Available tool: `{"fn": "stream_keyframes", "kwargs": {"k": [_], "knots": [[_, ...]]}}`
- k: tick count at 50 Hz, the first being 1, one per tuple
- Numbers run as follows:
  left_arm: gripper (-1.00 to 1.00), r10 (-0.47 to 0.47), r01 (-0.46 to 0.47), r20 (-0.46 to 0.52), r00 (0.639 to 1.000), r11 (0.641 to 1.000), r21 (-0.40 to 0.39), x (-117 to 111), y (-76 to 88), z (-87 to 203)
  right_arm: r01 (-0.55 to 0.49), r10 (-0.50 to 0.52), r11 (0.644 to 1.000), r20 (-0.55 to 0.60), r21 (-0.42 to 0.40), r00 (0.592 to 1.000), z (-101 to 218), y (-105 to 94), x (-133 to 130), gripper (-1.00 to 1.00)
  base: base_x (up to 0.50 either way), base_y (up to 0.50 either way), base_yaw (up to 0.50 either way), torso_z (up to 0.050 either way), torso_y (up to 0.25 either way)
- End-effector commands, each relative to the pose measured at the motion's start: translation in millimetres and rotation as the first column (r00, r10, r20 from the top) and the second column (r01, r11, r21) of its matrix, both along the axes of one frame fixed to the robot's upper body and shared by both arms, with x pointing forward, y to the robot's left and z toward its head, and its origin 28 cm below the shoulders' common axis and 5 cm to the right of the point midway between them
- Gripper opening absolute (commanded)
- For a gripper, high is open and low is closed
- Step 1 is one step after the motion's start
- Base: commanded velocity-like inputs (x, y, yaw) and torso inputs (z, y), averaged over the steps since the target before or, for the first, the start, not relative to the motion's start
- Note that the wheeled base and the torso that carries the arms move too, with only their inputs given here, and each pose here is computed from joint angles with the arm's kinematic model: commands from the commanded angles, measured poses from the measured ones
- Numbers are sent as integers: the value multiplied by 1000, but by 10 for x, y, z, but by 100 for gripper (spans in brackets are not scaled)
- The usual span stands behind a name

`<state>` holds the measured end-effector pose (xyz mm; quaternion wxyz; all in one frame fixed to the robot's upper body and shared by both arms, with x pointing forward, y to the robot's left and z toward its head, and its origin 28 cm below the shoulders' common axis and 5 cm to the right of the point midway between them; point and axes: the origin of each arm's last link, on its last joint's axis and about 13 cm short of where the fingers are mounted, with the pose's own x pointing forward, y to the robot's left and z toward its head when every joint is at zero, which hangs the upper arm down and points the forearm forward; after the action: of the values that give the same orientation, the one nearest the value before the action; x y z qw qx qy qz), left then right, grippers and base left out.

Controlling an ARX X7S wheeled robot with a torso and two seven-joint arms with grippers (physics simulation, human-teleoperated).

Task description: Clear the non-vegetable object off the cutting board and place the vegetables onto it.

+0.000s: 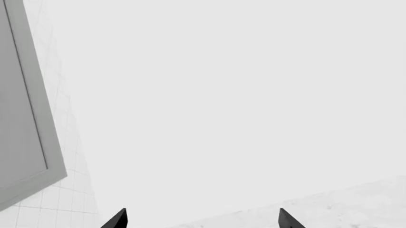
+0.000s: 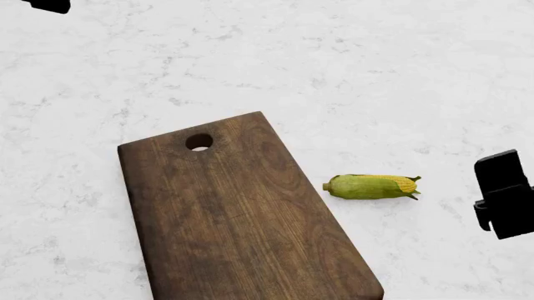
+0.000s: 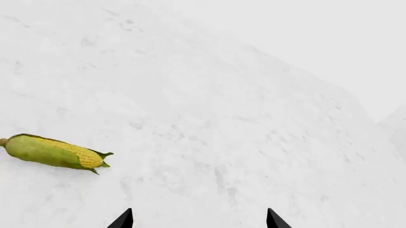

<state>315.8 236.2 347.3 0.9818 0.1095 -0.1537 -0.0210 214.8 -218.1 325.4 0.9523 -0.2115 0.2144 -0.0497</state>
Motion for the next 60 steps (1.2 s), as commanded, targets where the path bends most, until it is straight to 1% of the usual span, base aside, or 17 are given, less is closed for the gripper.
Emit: {"fn": "stream_keyframes", "kwargs": {"k": [1,7,10,11,13,23,27,30,31,34,39,42,45,52,53,54,60], "knots": [[100,-55,55,-8,998,998,-15,-23,-15,23,-224,225,972,11,-71,974,234,433,24,100,0,0,0,0,0],[100,-52,52,-3,999,998,-21,-20,6,45,-297,299,952,13,-75,954,324,587,32,100,0,0,0,0,0],[100,-52,52,-2,999,998,-23,-19,10,50,-363,364,927,-6,-98,931,359,701,17,100,0,0,0,0,0],[100,-52,52,-2,999,998,-22,-22,9,51,-373,375,920,-10,-120,927,374,745,15,100,0,0,0,0,0],[100,-55,55,-2,998,998,-20,-23,9,43,-395,397,910,-9,-127,918,390,796,2,100,0,0,0,0,0],[100,-56,56,6,998,998,-18,-29,21,85,-540,539,833,-47,-118,841,416,1090,-24,100,0,0,0,0,0],[100,-50,50,6,999,999,-22,-27,43,86,-595,592,798,-65,-93,803,383,1193,-18,100,0,0,0,0,0],[100,-50,50,5,999,999,-22,-34,46,76,-625,621,777,-79,-75,780,342,1251,13,100,0,0,0,0,0],[100,-48,48,4,999,999,-25,-32,50,75,-625,619,777,-81,-83,781,333,1259,24,100,0,0,0,0,0],[100,-47,47,3,999,999,-25,-34,54,69,-655,649,754,-94,-51,755,305,1311,56,100,0,0,0,0,0],[100,-52,52,3,999,998,-24,-41,47,71,-710,704,704,-111,-18,701,252,1442,53,100,0,0,0,0,0],[100,-52,52,4,999,998,-26,-42,47,71,-730,725,684,-108,0,680,244,1474,61,100,0,0,0,0,0],[100,-50,50,3,999,998,-27,-32,50,68,-736,731,677,-111,0,673,237,1499,81,100,0,0,0,0,0],[100,-49,49,4,999,998,-32,-25,54,75,-788,786,614,-120,46,606,198,1617,99,100,0,0,0,0,0],[100,-47,47,4,999,998,-34,-16,59,76,-797,800,599,-103,83,591,193,1638,95,100,0,0,0,0,0],[100,-47,47,5,999,998,-30,-15,56,75,-798,800,599,-113,70,590,182,1652,95,100,0,0,0,0,0],[100,-50,50,5,999,998,-28,-21,49,75,-819,823,566,-120,91,555,183,1723,95,100,0,0,0,0,0]]}}
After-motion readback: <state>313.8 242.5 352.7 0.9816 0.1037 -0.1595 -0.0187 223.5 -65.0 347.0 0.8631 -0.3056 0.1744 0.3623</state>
